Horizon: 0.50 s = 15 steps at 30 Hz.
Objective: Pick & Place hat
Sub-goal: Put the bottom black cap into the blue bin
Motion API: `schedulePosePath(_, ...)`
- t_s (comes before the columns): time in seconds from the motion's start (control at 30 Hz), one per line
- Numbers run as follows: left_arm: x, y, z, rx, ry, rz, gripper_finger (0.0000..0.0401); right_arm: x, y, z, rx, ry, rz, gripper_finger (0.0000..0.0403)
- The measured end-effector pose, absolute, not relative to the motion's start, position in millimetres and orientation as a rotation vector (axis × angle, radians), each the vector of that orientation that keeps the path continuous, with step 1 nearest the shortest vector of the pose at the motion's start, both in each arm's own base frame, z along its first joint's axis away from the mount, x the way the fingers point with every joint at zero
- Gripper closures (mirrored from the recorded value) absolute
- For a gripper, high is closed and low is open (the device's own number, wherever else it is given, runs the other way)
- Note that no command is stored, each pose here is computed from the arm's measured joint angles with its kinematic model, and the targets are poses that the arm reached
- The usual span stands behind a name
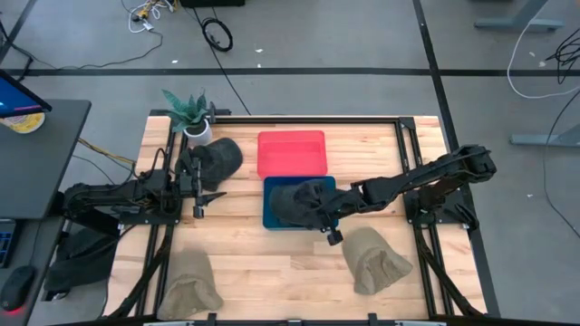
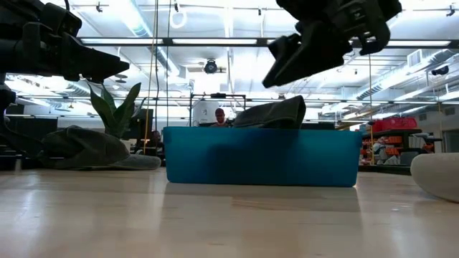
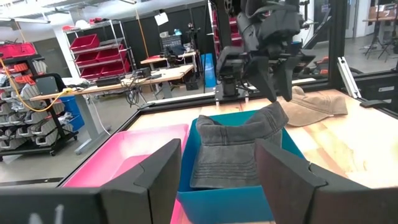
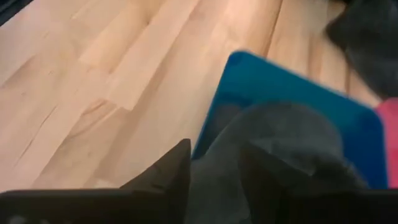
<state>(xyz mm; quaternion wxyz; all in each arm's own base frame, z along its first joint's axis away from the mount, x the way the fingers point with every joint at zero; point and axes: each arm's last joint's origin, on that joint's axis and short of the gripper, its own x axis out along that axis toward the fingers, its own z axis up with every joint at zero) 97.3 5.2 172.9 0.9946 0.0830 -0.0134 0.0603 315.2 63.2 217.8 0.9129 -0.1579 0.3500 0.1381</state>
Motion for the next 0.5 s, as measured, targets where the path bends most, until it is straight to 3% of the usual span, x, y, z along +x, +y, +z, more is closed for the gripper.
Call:
schedulePosePath(0.23, 97, 5, 173, 0.166, -0.027, 0.121, 0.0195, 309, 48, 205, -0.295, 0.89, 0.156, 0.0322)
schedulePosePath(0.5, 97, 5, 173, 0.166, -0.032, 0.122, 0.0195, 316, 39, 190, -0.302, 0.933, 0.151, 0.0395)
